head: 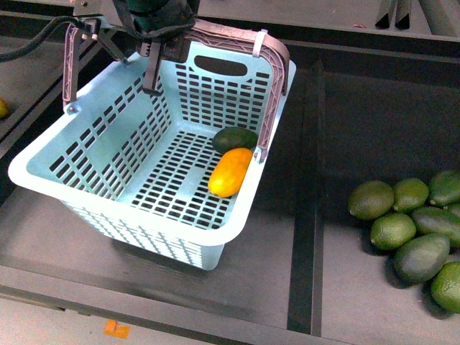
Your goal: Pick mango and avocado into basket
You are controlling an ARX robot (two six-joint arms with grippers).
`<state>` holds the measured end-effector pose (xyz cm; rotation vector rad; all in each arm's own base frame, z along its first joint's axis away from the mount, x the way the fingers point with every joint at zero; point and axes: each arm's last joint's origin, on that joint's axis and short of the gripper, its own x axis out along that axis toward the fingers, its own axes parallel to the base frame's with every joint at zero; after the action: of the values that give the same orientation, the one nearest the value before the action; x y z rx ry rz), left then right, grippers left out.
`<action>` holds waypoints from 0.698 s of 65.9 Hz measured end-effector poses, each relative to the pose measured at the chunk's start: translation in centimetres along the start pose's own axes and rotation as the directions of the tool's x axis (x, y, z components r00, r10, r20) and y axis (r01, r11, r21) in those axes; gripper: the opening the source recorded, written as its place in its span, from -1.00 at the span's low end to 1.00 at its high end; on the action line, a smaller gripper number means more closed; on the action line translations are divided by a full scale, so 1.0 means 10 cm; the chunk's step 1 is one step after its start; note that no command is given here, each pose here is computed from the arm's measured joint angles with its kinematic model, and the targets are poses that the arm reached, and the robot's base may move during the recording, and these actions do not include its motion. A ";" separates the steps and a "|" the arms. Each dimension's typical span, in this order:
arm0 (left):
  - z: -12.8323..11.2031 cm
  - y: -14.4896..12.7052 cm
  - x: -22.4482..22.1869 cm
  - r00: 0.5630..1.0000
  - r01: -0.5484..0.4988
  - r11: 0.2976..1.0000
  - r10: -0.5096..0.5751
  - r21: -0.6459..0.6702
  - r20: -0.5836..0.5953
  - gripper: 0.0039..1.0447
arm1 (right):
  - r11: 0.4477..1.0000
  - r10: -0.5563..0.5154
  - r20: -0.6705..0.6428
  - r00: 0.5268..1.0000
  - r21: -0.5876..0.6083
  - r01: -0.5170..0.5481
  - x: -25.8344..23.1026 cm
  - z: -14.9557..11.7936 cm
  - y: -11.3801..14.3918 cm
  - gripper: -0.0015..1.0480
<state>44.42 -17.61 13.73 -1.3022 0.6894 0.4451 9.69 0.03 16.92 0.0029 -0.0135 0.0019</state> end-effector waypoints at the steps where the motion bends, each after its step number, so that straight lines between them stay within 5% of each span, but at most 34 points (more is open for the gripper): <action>1: 0.00 0.01 0.00 1.000 -0.001 1.000 0.001 -0.001 0.000 -0.75 | 1.000 0.000 0.000 1.000 0.000 0.000 0.00 0.00 0.00 0.83; 14: 0.00 0.12 -0.02 1.000 -0.003 1.000 0.003 -0.023 0.001 -0.72 | 1.000 0.000 0.000 1.000 0.000 0.000 0.00 0.00 0.00 0.83; 41: 0.17 0.34 -0.71 0.991 0.077 0.993 -0.067 -0.087 0.116 0.80 | 1.000 0.000 0.000 1.000 0.000 0.000 0.00 0.00 0.00 0.83; 46: 0.22 0.45 -1.00 0.979 0.061 0.998 -0.055 -0.024 0.194 0.83 | 1.000 0.000 0.000 1.000 0.000 0.000 0.00 0.00 0.00 0.83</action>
<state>34.69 -13.72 17.59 -1.2842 0.4827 0.5279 9.69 0.03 16.92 0.0029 -0.0139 0.0015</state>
